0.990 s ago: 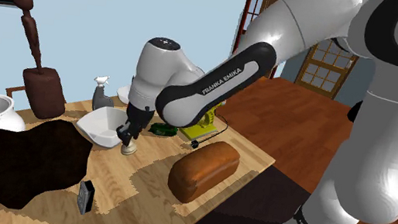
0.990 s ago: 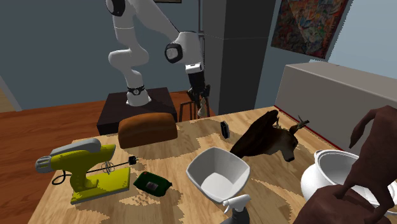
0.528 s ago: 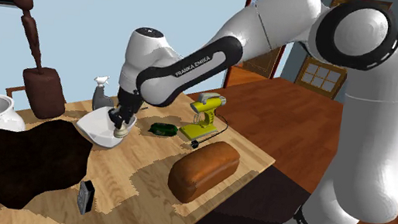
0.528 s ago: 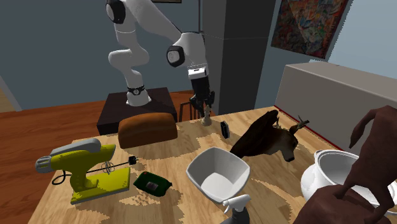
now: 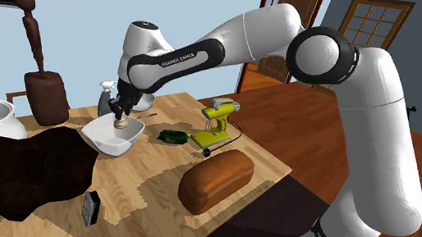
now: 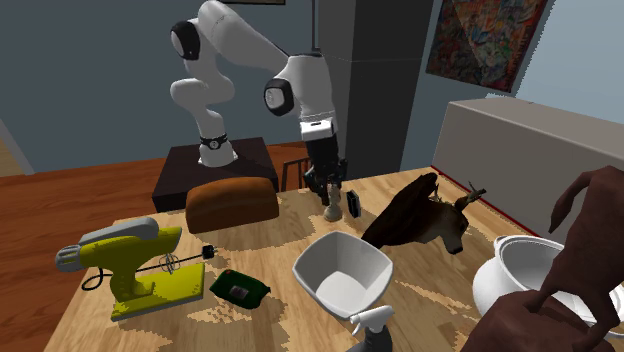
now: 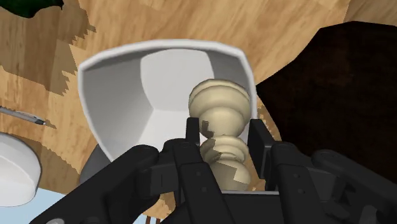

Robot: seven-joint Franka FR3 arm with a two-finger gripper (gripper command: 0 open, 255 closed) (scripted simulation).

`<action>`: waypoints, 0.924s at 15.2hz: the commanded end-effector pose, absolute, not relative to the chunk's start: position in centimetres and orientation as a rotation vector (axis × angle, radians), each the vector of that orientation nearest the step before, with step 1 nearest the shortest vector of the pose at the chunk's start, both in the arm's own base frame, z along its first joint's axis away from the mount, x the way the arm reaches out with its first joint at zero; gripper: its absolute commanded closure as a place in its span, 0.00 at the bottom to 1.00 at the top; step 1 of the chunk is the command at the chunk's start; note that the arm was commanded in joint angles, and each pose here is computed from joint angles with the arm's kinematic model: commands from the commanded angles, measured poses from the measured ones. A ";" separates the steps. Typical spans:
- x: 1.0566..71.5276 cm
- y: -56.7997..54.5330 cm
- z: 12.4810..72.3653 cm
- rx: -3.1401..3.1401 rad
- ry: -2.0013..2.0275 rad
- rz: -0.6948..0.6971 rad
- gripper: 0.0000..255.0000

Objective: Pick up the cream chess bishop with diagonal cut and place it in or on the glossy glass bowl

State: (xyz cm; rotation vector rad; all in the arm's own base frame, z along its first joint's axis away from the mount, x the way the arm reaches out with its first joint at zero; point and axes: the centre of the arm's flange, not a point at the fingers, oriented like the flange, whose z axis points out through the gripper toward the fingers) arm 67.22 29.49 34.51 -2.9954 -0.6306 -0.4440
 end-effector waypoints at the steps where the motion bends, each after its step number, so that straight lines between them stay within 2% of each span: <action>1: 69.9 29.4 34.6 -2.996 -0.631 -0.444 1.00; 6: 77.3 28.5 34.7 -2.996 -0.631 -0.444 1.00; 14: 77.3 28.5 30.5 -2.996 -0.631 -0.444 1.00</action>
